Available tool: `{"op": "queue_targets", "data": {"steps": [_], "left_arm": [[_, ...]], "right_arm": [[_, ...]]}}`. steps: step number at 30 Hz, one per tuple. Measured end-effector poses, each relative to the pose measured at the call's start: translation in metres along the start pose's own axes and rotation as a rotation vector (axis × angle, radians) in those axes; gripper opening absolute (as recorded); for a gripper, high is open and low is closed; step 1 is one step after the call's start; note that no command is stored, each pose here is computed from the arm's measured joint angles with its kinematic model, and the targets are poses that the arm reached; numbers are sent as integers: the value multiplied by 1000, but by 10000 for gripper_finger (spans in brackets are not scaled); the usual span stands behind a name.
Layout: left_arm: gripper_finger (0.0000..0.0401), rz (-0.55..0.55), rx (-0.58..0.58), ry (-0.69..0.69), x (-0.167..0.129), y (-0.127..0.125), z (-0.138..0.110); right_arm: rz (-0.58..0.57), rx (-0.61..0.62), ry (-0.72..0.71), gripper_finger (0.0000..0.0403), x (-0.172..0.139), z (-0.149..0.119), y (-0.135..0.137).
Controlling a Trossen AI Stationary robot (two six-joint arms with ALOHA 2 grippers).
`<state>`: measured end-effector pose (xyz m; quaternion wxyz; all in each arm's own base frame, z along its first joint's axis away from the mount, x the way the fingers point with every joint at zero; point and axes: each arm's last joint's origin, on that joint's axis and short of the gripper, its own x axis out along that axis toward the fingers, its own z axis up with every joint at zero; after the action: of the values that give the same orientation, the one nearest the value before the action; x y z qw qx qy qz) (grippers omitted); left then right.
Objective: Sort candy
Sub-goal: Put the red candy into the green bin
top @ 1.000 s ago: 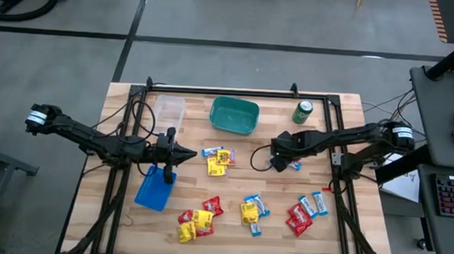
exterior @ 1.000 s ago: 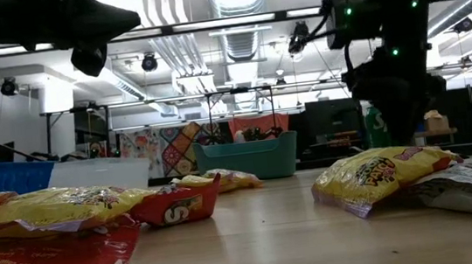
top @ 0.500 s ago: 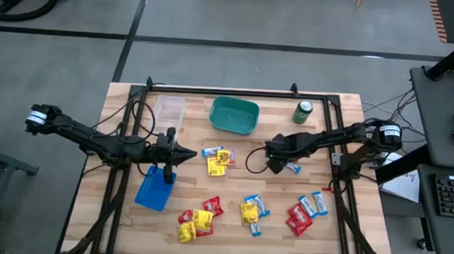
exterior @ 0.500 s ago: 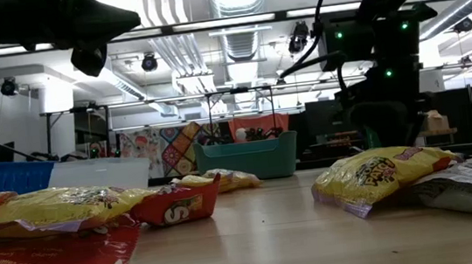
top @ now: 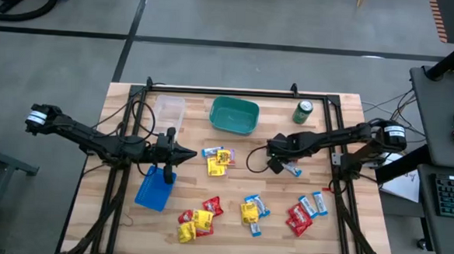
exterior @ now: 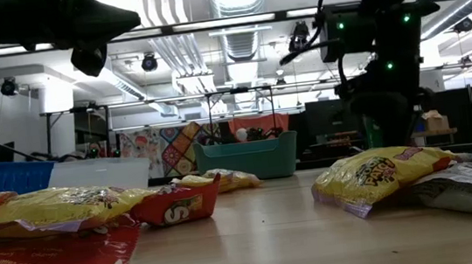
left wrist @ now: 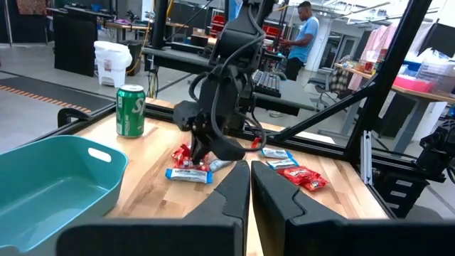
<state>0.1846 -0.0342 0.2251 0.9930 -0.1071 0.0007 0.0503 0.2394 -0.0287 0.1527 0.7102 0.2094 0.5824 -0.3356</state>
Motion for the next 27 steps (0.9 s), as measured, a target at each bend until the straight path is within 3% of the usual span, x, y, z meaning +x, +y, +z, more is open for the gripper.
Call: {"op": "queue_targets", "data": {"steps": [18, 27], "left_arm": [[0, 0, 0, 0, 0, 0, 0], [0, -10, 1, -50, 0, -1, 5]], "right_arm": [[217, 14, -321, 8, -58, 10, -10], [374, 4, -646, 8, -68, 45, 2]]}}
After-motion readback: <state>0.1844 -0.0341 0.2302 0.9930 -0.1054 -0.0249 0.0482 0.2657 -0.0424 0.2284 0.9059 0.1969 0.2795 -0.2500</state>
